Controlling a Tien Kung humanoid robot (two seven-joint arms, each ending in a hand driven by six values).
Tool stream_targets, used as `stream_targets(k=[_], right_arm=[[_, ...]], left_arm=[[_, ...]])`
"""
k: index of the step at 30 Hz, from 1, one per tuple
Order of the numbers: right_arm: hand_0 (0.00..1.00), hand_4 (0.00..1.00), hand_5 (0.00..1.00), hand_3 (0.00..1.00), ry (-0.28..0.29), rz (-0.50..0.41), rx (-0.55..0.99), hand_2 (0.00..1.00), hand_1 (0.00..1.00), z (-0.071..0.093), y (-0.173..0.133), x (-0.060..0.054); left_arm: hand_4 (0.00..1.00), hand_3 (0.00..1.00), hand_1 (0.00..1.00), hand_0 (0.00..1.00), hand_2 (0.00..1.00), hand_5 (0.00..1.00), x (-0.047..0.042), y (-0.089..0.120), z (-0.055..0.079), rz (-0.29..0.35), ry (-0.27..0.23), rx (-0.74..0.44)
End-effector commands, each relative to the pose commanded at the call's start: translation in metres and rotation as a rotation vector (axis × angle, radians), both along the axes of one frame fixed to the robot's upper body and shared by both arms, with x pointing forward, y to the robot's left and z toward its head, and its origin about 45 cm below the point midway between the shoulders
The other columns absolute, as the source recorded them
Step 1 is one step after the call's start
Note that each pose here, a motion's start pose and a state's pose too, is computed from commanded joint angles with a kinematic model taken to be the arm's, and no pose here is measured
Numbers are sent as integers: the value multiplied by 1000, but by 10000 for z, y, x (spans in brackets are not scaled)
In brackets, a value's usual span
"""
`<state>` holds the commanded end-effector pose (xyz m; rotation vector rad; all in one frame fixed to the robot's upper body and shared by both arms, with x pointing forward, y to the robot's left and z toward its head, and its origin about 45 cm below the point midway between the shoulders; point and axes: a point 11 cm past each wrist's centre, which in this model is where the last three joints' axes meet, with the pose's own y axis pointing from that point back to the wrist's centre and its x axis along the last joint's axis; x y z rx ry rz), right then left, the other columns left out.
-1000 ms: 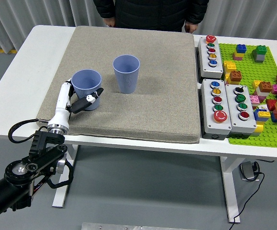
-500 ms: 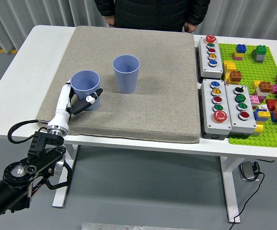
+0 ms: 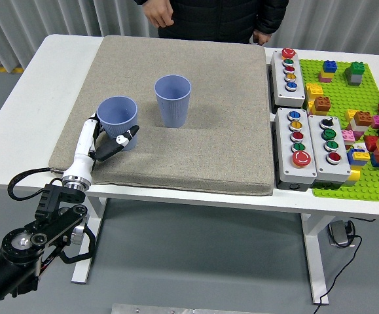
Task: Pick cup pour cup place
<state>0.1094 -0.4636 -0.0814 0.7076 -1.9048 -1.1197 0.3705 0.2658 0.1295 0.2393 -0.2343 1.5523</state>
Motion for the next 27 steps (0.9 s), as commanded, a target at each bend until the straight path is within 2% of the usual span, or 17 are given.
stream_targets(k=[3,4,9,10,18,23,27], right_arm=[[693,2,275,590,1,1,0,594,615,-1,-1,-7],[693,2,273,590,2,1,0,594,615,-2,0,-9],[693,2,273,590,6,3,0,594,615,-6,1,-24],[693,2,274,590,8,4,0,594,615,-8,2,-31],[693,2,271,590,11,6,1,595,615,-13,5,-42],[693,2,271,589,16,7,2,595,615,-19,9,-63],[693,2,271,589,18,8,2,595,615,-21,7,-72]], left_arm=[[944,984,871,841,998,470,-41,21,-19,-5,10,-5],[971,998,947,897,998,492,-50,24,-22,-6,13,-7],[971,998,947,897,998,492,-104,43,-6,-3,12,-35],[998,998,949,904,998,530,-115,58,13,1,4,-35],[995,998,953,909,998,534,-182,156,50,12,-3,-34],[989,998,957,914,998,533,-244,208,120,18,-20,-52],[989,998,957,914,998,533,-251,211,194,10,-35,-57]])
